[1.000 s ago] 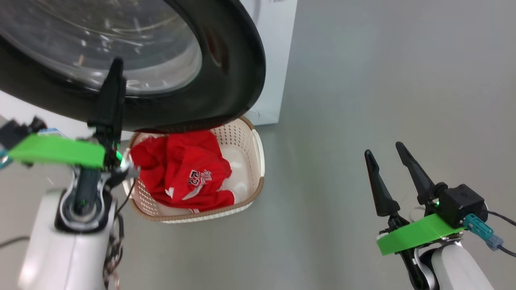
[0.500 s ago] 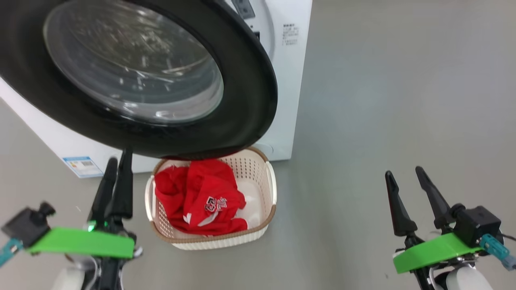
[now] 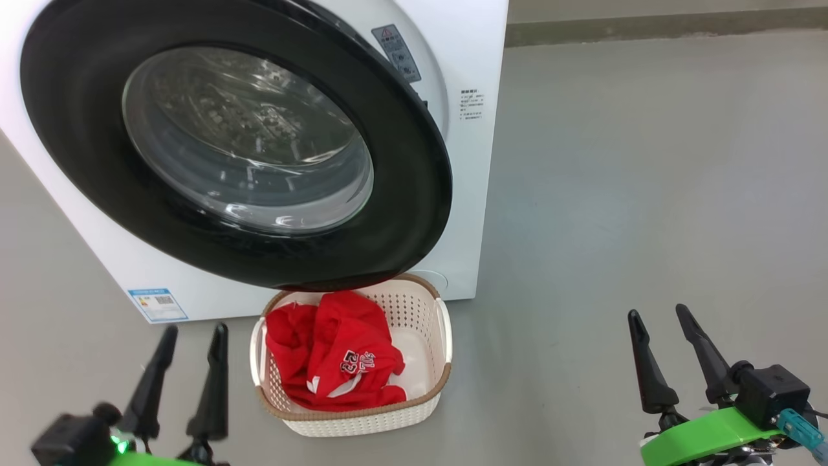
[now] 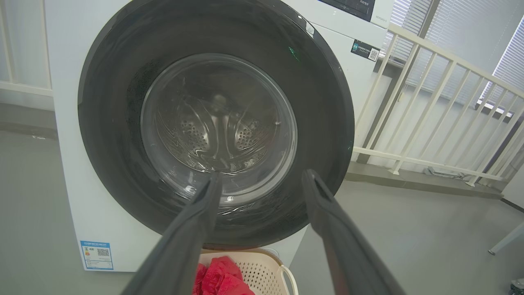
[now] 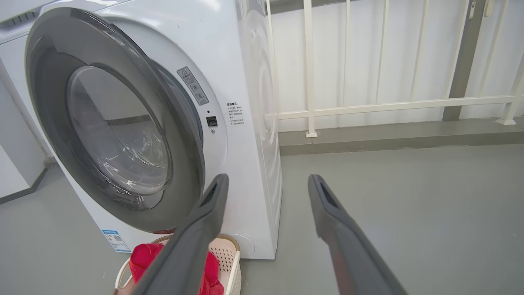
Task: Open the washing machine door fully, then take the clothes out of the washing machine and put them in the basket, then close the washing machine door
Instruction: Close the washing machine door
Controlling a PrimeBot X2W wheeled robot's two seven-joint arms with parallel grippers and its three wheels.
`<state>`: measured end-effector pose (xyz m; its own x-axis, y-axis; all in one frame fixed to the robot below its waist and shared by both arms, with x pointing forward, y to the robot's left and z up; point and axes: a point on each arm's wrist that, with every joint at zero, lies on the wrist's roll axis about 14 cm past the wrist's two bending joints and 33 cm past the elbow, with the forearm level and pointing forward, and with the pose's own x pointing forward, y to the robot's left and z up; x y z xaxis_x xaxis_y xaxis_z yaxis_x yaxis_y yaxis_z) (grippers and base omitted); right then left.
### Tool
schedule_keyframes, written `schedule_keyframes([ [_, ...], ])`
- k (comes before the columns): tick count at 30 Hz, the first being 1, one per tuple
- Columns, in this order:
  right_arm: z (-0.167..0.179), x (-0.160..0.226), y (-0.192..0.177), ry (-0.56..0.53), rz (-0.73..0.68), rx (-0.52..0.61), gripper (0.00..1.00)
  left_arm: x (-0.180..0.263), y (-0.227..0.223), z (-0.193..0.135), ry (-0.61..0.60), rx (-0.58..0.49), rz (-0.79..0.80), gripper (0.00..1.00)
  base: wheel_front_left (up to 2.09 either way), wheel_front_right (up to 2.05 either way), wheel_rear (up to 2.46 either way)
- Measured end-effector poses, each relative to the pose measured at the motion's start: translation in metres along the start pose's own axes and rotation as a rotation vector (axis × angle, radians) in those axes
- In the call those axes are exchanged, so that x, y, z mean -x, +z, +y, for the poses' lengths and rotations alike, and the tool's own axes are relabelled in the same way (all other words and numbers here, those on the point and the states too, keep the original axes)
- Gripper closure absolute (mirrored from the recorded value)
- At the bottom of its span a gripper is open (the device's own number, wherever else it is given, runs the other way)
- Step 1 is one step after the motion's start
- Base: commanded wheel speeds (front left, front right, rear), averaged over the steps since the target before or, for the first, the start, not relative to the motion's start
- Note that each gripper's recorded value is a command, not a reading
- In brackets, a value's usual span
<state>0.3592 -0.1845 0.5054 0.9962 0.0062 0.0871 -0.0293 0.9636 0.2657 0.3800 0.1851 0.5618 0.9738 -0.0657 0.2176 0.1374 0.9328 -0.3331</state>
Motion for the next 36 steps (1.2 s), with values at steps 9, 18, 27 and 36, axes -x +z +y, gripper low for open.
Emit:
schedule_keyframes([
  [9,-0.003,0.008,0.006,-0.009,-0.018,0.007,0.0,0.023,-0.009,0.002,0.039,-0.104,0.02,0.0,0.0,0.0,0.0],
  [18,-0.002,0.009,0.011,-0.006,-0.034,0.016,0.0,0.028,-0.015,0.007,0.056,-0.152,0.035,0.0,0.0,0.0,0.0],
  [27,-0.003,0.009,0.011,-0.008,-0.032,0.016,0.0,0.029,-0.022,0.009,0.055,-0.165,0.054,0.0,0.0,0.0,0.0],
  [36,-0.002,0.006,0.006,-0.004,-0.019,0.015,0.0,0.032,-0.027,0.008,0.048,-0.169,0.068,0.0,0.0,0.0,0.0],
])
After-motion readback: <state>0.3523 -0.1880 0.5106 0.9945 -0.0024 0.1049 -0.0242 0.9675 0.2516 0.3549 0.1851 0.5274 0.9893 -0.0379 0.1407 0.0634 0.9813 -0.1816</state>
